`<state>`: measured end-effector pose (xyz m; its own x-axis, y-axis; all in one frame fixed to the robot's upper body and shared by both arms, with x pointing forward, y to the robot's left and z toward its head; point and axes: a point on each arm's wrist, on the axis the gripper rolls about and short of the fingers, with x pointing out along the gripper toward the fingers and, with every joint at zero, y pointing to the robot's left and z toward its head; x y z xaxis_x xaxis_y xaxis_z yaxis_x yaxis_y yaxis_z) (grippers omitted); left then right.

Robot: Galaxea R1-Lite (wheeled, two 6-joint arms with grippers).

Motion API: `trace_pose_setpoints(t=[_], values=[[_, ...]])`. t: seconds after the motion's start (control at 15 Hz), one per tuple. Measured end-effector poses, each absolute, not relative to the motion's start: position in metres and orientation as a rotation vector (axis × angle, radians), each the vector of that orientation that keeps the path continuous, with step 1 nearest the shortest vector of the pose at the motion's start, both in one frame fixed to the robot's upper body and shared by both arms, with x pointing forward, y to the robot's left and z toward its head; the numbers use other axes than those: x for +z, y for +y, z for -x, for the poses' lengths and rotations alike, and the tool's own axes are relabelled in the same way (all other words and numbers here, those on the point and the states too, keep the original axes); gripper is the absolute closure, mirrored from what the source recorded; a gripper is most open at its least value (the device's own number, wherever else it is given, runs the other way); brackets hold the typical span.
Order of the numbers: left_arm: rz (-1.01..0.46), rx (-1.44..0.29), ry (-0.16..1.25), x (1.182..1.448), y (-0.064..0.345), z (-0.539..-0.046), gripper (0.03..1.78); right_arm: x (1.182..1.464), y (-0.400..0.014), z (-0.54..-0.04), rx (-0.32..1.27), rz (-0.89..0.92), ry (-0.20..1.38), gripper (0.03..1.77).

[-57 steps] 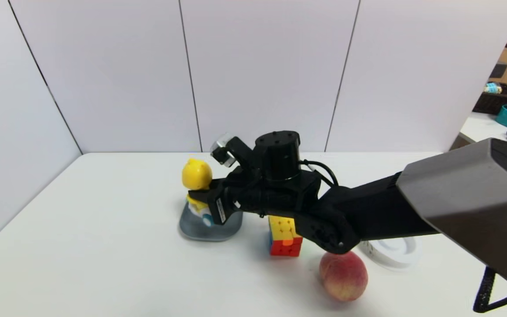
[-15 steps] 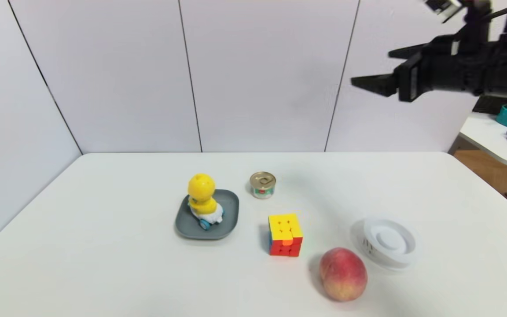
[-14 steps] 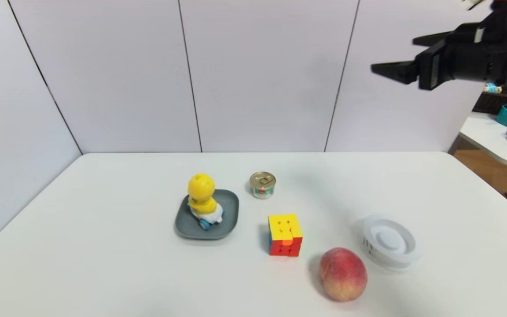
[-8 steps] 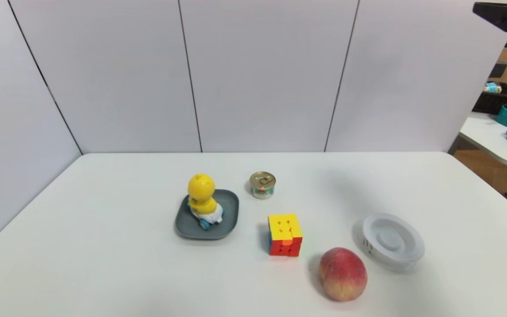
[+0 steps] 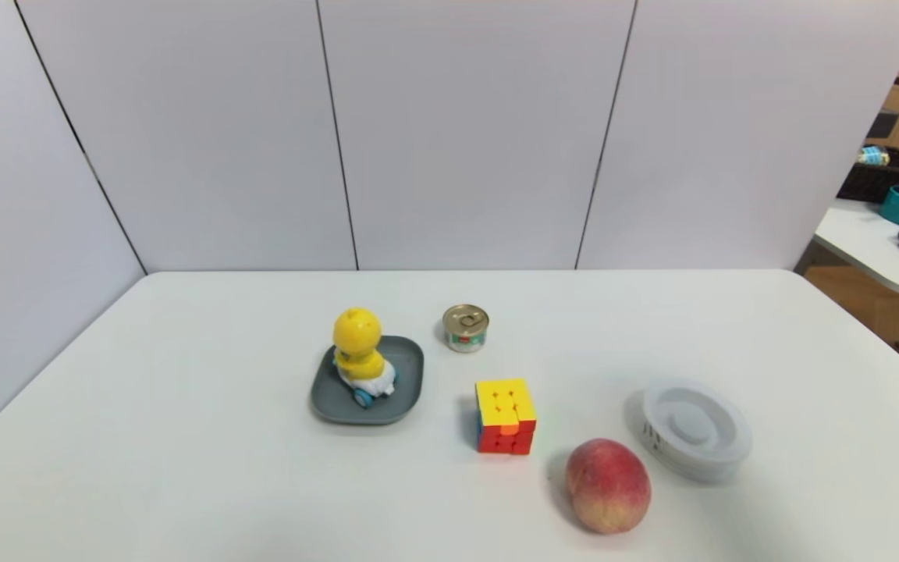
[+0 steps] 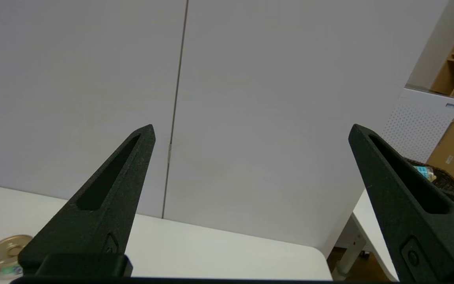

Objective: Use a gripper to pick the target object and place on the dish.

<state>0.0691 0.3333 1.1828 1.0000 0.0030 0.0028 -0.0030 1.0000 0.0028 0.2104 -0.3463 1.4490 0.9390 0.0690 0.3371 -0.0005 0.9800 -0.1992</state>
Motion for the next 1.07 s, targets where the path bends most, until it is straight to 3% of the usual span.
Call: trace_pose_setpoints(t=[0.47,1.07], values=[[-0.003,0.003,-0.003,1.183,0.333,-0.069,0.12,1.37,-0.334,-0.108,0.05,0.161,-0.43,0.1],[-0.003,0.003,-0.002,1.183,0.333,-0.069,0.12,1.253,-0.333,-0.072,0.138,0.125,-0.414,0.1]])
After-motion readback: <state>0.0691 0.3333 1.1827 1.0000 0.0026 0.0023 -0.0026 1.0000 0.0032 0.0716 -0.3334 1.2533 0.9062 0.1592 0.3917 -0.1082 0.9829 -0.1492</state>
